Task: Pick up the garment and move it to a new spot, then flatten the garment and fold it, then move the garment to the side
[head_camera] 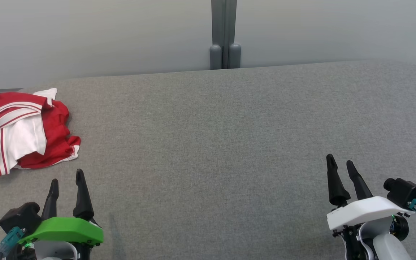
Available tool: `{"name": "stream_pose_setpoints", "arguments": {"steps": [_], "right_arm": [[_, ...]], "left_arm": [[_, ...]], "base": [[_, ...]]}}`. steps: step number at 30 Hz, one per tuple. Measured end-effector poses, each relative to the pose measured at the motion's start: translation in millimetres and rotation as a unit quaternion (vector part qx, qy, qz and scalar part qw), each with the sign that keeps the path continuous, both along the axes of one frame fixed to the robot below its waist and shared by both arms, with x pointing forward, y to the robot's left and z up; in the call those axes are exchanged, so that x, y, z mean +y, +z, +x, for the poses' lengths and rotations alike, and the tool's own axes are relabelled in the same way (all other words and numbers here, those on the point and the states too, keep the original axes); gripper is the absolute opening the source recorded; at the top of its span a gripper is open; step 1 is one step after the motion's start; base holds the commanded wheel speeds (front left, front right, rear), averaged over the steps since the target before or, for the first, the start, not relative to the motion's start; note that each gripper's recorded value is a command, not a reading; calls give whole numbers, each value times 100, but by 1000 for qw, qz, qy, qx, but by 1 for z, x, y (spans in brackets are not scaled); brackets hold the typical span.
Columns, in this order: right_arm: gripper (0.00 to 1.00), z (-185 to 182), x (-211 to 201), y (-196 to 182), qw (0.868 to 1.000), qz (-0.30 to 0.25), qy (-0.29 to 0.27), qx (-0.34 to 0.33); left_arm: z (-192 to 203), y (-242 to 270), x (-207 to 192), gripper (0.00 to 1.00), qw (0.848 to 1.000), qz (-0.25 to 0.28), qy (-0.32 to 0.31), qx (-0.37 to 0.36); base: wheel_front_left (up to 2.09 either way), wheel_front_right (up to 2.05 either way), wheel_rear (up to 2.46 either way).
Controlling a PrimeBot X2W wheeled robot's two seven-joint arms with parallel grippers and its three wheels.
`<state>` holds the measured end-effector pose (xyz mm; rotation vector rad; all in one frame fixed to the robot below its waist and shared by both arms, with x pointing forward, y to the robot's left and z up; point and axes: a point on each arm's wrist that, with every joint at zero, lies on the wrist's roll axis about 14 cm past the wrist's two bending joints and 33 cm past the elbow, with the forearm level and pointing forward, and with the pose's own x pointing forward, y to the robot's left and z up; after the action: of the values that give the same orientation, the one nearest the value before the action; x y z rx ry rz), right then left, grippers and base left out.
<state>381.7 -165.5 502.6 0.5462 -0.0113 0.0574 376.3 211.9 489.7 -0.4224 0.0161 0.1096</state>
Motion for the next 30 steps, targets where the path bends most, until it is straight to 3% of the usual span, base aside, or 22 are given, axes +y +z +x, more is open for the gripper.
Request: {"name": "stream_pose_setpoints", "arguments": {"steps": [30], "right_arm": [[100, 1, 13, 3, 986, -160, 31, -19]], "left_arm": [[2, 7, -3, 100, 992, 126, -24, 16]], "base": [[0, 0, 0]]}}
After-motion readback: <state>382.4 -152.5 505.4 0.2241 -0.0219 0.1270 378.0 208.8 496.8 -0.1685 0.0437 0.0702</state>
